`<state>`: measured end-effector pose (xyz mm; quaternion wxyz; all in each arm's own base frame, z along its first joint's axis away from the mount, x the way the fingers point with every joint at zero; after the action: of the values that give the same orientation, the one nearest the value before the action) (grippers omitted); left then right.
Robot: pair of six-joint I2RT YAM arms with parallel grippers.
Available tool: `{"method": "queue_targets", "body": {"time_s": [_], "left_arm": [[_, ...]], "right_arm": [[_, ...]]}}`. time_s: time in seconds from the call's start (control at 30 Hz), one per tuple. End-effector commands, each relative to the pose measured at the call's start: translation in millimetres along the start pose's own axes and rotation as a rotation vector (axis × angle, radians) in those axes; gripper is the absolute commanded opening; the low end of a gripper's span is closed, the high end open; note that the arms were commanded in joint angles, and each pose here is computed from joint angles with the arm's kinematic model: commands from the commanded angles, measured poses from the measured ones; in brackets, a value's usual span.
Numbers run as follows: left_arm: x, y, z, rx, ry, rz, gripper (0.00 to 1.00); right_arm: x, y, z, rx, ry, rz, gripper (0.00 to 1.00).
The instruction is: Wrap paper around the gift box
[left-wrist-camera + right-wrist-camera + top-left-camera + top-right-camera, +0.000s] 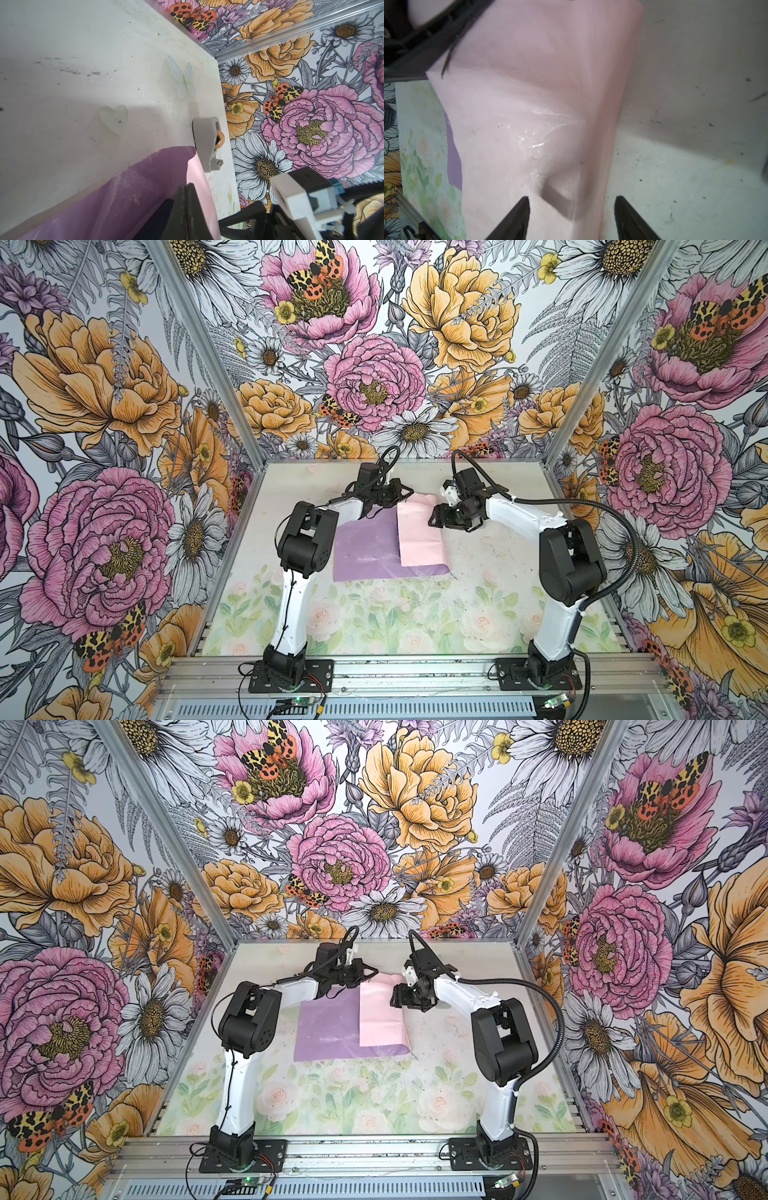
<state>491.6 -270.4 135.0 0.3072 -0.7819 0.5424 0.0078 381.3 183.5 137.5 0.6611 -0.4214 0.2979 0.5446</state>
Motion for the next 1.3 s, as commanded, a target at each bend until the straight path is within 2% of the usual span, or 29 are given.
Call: {"method": "queue_targets", "body": {"time_s": [0.0, 0.23, 0.37, 0.53, 0.7, 0.8, 0.97, 1.27], "left_arm": [[-1, -4, -5, 0.064, 0.061, -0.012, 0.01], [-3, -6, -10, 0.122, 0.096, -0.022, 0.01], [-7, -7, -2, 0.113, 0.076, -0.027, 0.17], [-7, -6, 3, 0.122, 0.058, -0.01, 0.22], [-7, -7, -2, 0.168, 0.069, 0.007, 0.05], [-7, -8, -5, 0.205, 0.083, 0.013, 0.0], [-10, -8, -4, 0.274, 0.024, 0.03, 0.0], [-12, -4, 10, 0.314, -0.08, 0.051, 0.0]], "right_arm": [[13, 4, -6, 0.011, 0.021, 0.032, 0.66], [29, 15, -18, 0.011, 0.088, 0.065, 0.65], [28, 18, -20, 0.011, 0.098, 0.065, 0.64], [25, 17, -18, 0.006, 0.096, 0.056, 0.64], [26, 18, -20, 0.008, 0.103, 0.06, 0.64], [29, 20, -22, 0.018, 0.112, 0.066, 0.63], [23, 18, -18, 0.012, 0.106, 0.049, 0.65], [-21, -1, 10, -0.012, -0.018, -0.048, 0.71]]}}
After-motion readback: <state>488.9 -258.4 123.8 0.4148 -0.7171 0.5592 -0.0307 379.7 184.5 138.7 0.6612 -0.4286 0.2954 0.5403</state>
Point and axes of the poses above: each gripper's point midway between its finger pads, its own x axis out along the fingers, its own z axis along the line the jaws close on, y = z × x, the point moved 6 cm from there along -x, back along the fingers, and after that the axes turned 7 degrees about x, right-handed, at the moved point
